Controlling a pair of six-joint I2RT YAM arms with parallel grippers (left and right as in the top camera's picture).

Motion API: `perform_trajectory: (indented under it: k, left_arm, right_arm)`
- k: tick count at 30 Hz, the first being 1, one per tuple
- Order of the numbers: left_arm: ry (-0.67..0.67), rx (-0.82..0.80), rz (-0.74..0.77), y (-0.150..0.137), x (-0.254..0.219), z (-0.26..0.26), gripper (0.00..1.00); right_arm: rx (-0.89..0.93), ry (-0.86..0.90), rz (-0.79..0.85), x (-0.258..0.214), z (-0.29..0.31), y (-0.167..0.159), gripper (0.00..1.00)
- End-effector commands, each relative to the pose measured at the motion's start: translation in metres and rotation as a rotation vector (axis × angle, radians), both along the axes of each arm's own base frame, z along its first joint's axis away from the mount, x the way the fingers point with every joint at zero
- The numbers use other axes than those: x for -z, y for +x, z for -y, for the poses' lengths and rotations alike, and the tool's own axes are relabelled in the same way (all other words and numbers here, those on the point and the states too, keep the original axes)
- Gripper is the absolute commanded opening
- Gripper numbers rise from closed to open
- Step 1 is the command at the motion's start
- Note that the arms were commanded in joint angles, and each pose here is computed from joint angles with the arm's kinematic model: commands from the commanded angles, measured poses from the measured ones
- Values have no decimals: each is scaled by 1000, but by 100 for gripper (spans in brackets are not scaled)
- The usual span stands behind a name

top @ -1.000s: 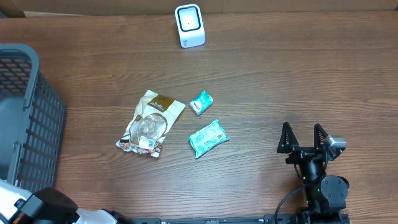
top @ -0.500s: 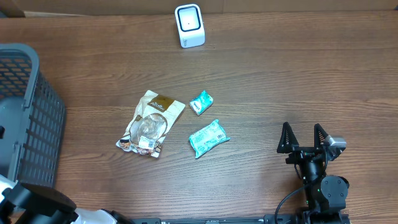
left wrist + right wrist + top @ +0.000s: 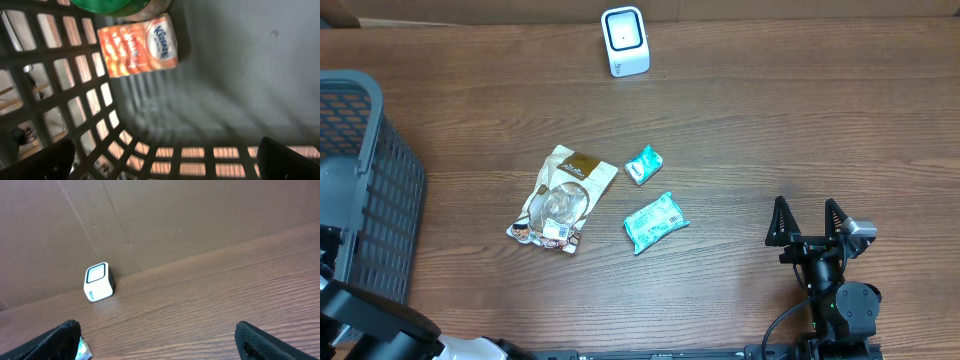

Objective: Scan the item barcode
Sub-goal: 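Move the left gripper back into the basket toward the orange Kleenex pack, then grasp the orange Kleenex tissue pack in the basket with the left gripper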

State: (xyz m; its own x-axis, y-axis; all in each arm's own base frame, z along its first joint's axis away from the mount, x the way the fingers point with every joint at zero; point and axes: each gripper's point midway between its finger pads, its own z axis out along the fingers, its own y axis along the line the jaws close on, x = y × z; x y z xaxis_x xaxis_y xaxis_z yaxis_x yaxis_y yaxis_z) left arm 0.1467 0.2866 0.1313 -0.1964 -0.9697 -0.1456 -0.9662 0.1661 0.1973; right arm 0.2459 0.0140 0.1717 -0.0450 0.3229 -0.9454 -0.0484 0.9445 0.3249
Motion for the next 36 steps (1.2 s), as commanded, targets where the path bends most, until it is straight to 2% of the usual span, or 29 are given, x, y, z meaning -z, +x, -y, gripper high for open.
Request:
perform_trajectory:
  k: [1, 15, 36]
  left_arm:
    - [8, -2, -32, -8, 12, -1, 99]
    - [72, 24, -60, -10, 25, -15, 100]
    - [58, 56, -65, -13, 57, -9, 100]
  right_arm:
    - [5, -4, 6, 1, 0, 0, 100]
    - [5, -4, 6, 1, 0, 0, 100]
    - [5, -4, 6, 1, 0, 0, 100]
